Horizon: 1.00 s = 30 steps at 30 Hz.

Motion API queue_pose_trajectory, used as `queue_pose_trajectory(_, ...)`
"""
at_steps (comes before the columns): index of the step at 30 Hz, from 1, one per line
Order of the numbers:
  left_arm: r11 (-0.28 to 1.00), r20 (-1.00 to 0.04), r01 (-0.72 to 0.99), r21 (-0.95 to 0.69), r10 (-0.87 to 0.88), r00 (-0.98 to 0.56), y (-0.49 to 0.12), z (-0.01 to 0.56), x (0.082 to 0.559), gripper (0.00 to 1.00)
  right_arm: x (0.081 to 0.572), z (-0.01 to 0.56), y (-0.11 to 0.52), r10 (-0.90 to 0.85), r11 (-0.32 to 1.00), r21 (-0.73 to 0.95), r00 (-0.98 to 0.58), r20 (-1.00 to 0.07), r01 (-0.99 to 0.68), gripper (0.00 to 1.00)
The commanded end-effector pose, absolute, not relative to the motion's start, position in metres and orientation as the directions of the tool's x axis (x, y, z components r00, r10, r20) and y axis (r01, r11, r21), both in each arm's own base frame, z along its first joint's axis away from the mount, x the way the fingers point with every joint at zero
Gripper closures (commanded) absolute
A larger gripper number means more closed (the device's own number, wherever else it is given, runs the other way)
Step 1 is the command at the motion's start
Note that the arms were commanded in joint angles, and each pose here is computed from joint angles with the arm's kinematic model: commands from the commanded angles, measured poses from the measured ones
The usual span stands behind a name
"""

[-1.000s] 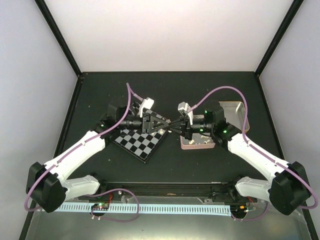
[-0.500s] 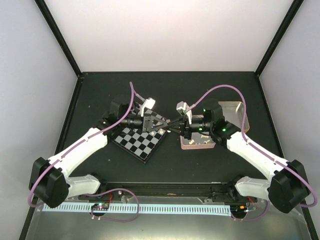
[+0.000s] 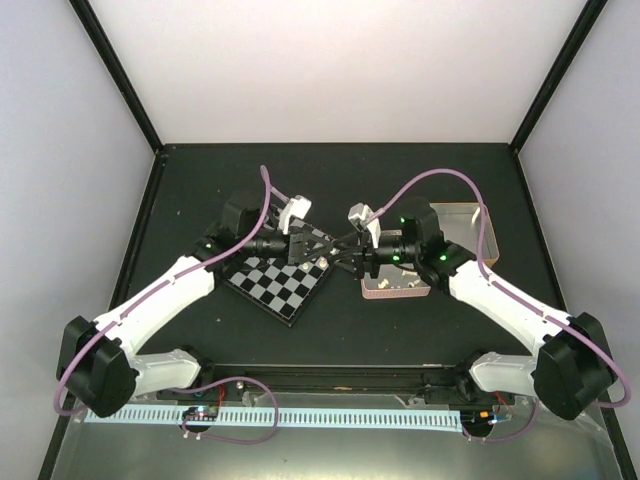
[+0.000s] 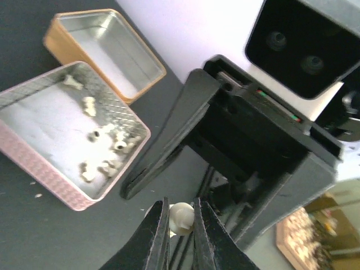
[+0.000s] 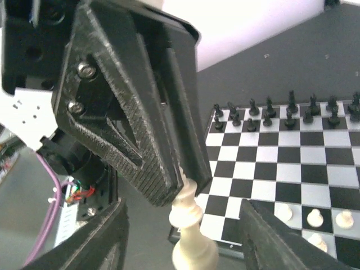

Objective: Set up the chess pieces on the board
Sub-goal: Place the chess piece on the chessboard.

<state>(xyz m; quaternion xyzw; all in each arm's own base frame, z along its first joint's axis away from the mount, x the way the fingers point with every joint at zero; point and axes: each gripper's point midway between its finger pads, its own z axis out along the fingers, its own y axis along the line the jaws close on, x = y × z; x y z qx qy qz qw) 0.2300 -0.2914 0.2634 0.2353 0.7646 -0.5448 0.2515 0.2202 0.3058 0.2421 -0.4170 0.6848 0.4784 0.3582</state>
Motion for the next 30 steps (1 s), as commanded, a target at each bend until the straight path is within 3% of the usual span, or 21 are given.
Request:
queue_pose_trajectory(1,0.469,-0.711,0.645,-0.603,0.051,-0.701,-0.274,0.263,0.249,0.98,0.233,0.238,0.304,-0.221,0.276,0.328,-0.391,-0.893,-0.904,0.40)
queue_pose_trajectory(6,0.677,-0.720,0.539,-0.501,0.019,-0.693,-0.242,0.231,0.269,0.98,0.255,0.226,0.295,-0.202,0.415,0.316,-0.425,-0.882,-0.853,0.25)
queue_pose_trajectory(11,0.794,-0.714,0.443,-0.416,0.016,-0.700,-0.216,0.198,0.275,0.98,0.273,0.216,0.282,-0.170,0.545,0.308,-0.463,-0.870,-0.780,0.21)
queue_pose_trajectory(19,0.828,-0.697,0.412,-0.380,0.036,-0.716,-0.219,0.154,0.277,0.98,0.299,0.214,0.248,-0.042,0.744,0.297,-0.486,-0.873,-0.598,0.21)
queue_pose_trajectory(30,0.807,-0.699,0.481,-0.342,0.123,-0.704,-0.260,0.112,0.289,0.98,0.296,0.207,0.240,0.047,0.754,0.363,-0.505,-0.862,-0.548,0.21)
